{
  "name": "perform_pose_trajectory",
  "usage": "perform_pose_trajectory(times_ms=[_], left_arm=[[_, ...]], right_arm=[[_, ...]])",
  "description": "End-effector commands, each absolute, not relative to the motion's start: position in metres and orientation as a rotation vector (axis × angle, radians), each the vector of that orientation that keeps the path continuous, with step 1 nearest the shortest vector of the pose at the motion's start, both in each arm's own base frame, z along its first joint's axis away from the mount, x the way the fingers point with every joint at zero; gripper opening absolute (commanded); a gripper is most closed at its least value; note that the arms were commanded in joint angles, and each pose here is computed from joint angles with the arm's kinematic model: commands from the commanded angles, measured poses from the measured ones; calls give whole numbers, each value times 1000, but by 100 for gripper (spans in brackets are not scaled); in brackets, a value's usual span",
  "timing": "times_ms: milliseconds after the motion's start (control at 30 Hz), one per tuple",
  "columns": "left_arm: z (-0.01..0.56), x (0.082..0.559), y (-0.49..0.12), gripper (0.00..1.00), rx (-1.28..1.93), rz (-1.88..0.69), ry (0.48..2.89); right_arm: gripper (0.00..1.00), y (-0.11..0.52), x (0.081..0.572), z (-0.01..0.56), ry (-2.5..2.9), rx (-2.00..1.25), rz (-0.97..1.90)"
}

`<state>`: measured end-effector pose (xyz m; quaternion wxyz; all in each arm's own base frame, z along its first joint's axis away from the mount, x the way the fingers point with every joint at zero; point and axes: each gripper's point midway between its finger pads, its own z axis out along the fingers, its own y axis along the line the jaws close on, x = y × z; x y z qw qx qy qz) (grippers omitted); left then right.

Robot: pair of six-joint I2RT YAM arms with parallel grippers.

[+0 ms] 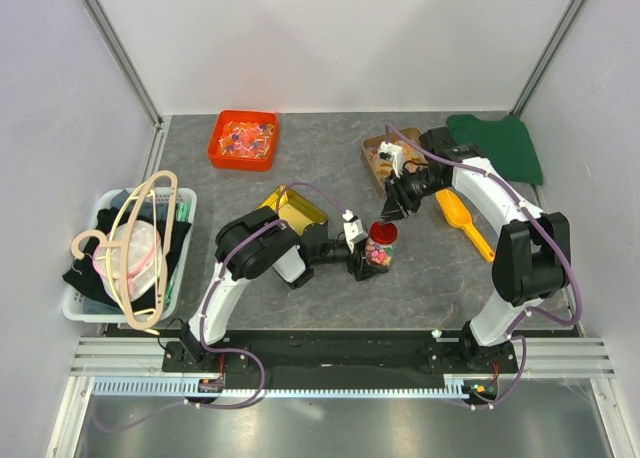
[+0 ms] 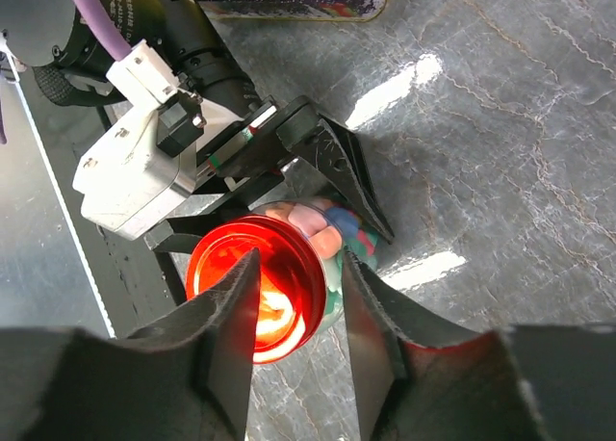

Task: Pack the candies
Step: Screw the bottle lid onto the packing bottle.

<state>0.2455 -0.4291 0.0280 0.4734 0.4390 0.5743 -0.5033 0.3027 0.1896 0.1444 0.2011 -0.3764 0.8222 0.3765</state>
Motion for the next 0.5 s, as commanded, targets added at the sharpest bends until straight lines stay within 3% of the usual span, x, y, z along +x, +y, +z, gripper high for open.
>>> perform_pose_trajectory(times_ms=[0,467], left_arm=[[68,243,-435,6,1065,-1222,1137],[69,247,-434,6,1041,-1217,1155]], right_arm=[[40,192,295,148,2251,-1083,1098],[30,181,262,145,2302,-1129,1132]])
